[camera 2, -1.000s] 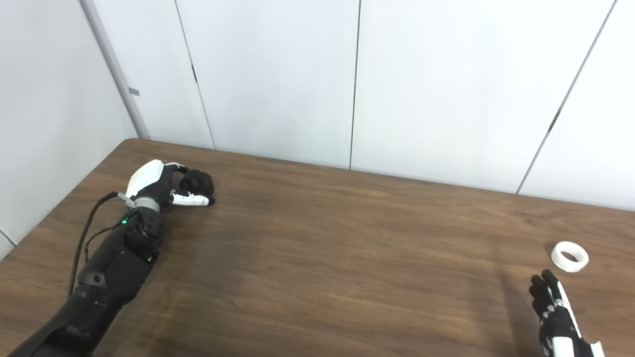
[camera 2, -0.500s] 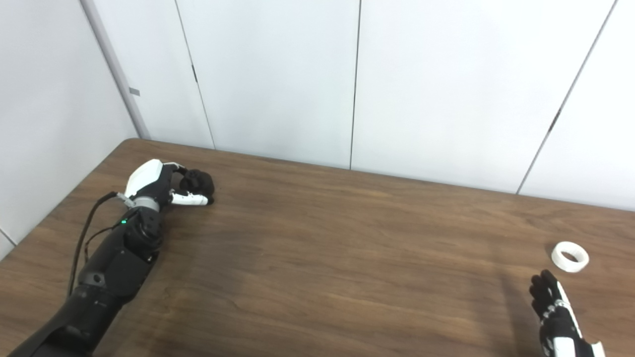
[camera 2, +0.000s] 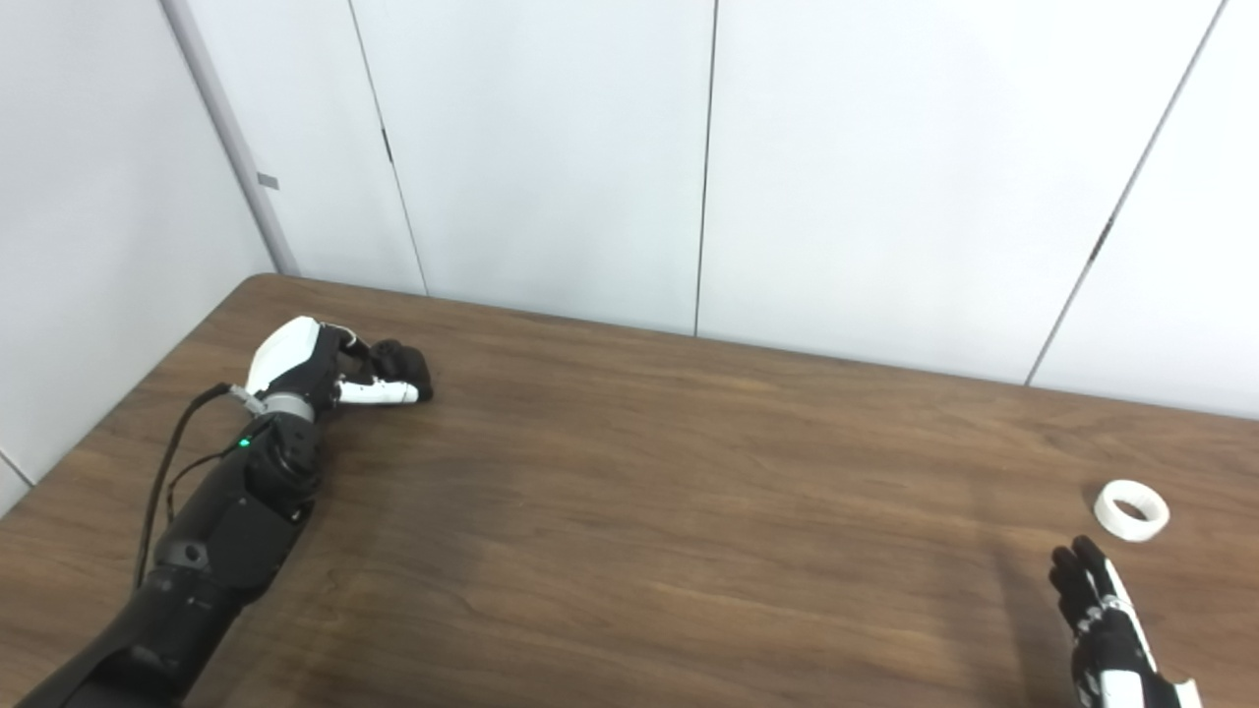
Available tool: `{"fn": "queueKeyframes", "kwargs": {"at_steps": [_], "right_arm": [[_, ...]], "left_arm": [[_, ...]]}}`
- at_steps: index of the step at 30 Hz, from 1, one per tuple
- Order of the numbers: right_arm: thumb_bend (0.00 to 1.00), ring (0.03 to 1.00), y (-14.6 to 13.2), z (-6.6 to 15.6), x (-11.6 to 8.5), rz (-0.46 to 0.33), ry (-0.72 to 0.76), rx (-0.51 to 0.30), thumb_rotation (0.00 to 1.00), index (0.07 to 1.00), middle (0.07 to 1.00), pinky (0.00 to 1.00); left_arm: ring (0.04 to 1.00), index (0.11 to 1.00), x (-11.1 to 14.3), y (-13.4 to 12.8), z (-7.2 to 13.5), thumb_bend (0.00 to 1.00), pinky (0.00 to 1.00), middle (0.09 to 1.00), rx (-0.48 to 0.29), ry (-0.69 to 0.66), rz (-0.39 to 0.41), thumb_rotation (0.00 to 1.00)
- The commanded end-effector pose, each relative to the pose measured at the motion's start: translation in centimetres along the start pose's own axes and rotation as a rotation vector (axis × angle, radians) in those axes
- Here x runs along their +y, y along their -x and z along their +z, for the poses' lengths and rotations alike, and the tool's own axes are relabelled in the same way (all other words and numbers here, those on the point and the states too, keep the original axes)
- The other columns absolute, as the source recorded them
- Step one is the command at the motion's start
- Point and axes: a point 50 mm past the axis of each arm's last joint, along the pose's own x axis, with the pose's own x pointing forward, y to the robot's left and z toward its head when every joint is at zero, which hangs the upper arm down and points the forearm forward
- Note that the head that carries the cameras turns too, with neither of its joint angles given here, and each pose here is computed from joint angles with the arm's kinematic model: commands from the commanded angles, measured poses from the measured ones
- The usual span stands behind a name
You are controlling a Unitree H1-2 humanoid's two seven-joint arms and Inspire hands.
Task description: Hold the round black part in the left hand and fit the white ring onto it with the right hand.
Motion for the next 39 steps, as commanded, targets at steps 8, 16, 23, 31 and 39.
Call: {"fn": "queueKeyframes", "kwargs": {"at_steps": [8,16,23,31,39], "right_arm": [[0.52,0.951,2.4,-2.5,-0.4,-0.014,-0.012,0.092,1.00,0.940,0.939,0.98],[0.53,0.956,2.4,-2.5,-0.5,-0.012,-0.018,0.095,1.00,0.945,0.941,0.99],[0.55,0.946,2.4,-2.6,-0.5,-0.017,-0.022,0.096,0.98,0.932,0.931,0.97],[0.56,0.933,2.3,-2.6,-0.2,-0.019,-0.009,0.098,0.96,0.926,0.922,0.95],[0.56,0.919,2.1,-2.5,0.1,-0.024,-0.005,0.093,0.94,0.915,0.910,0.93]], "left_arm": [[0.887,0.484,3.0,-0.1,2.4,0.52,1.00,0.752,-0.155,-0.150,0.152,0.05],[0.881,0.483,3.1,0.3,2.8,0.52,1.00,0.751,-0.198,-0.202,0.172,0.05],[0.874,0.484,2.9,1.9,3.6,0.52,1.00,0.748,-0.249,-0.172,0.167,0.05],[0.874,0.484,2.0,4.6,5.5,0.52,1.00,0.745,-0.335,-0.102,0.149,0.05],[0.881,0.484,1.7,7.5,7.8,0.52,1.00,0.746,-0.420,-0.074,0.129,0.05]]}}
